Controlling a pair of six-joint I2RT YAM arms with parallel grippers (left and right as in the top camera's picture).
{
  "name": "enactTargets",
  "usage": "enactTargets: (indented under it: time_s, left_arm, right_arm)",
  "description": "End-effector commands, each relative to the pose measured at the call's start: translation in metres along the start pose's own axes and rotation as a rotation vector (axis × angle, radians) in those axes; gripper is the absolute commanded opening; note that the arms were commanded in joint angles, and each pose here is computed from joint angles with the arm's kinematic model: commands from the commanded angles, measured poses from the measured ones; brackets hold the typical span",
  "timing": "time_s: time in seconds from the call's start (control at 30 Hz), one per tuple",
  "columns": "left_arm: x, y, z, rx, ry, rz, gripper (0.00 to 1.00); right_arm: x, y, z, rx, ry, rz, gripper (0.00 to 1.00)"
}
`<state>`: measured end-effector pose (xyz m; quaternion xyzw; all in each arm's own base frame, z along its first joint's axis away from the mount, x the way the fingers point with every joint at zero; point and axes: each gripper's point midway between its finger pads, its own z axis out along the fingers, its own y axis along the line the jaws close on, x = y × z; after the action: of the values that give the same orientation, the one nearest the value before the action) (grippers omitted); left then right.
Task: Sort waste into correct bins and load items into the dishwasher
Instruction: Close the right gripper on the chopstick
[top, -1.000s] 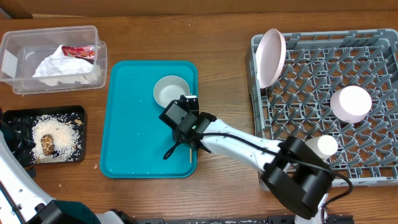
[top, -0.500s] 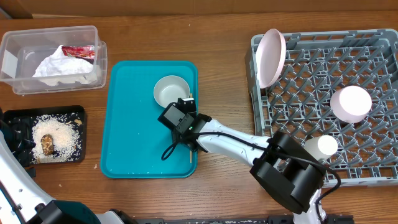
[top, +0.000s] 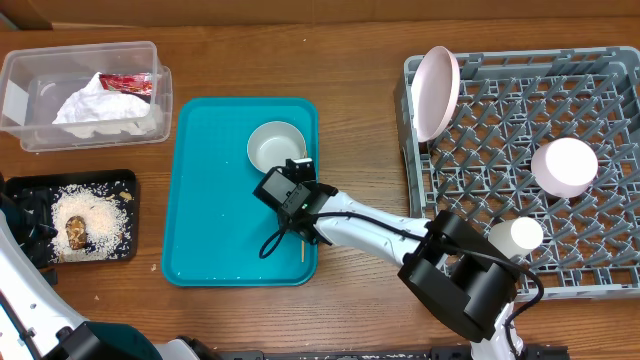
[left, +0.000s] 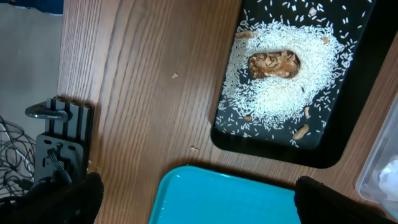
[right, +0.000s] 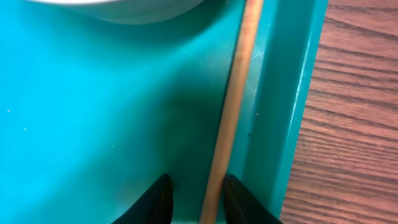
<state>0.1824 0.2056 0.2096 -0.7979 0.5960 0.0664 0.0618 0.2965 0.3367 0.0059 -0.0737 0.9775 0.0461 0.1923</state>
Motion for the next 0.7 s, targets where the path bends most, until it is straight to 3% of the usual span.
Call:
enactTargets:
  time_s: [0.0,0.27,0.57,0.67]
  left_arm:
    - [0.0,0.001,0.002,-0.009,0.001,-0.019,1.0]
    - [0.0,0.001,0.002,-0.009,0.001,-0.019,1.0]
    - [-0.001,0.001,0.002,-0.01,0.0,-0.019,1.0]
    - [0.0,0.001,0.002,-0.009,0.001,-0.019,0.99]
  right_arm:
    - [0.009,-0.004,0.009,0.044,0.01,-0.014,0.29]
    - [0.023,-0.021,0.028,0.122,0.031,0.014,0.29]
    - [0.021,-0.021,0.02,0.138,0.053,0.011,0.04]
    - [0.009,-0.014,0.005,0.141,0.055,0.011,0.04]
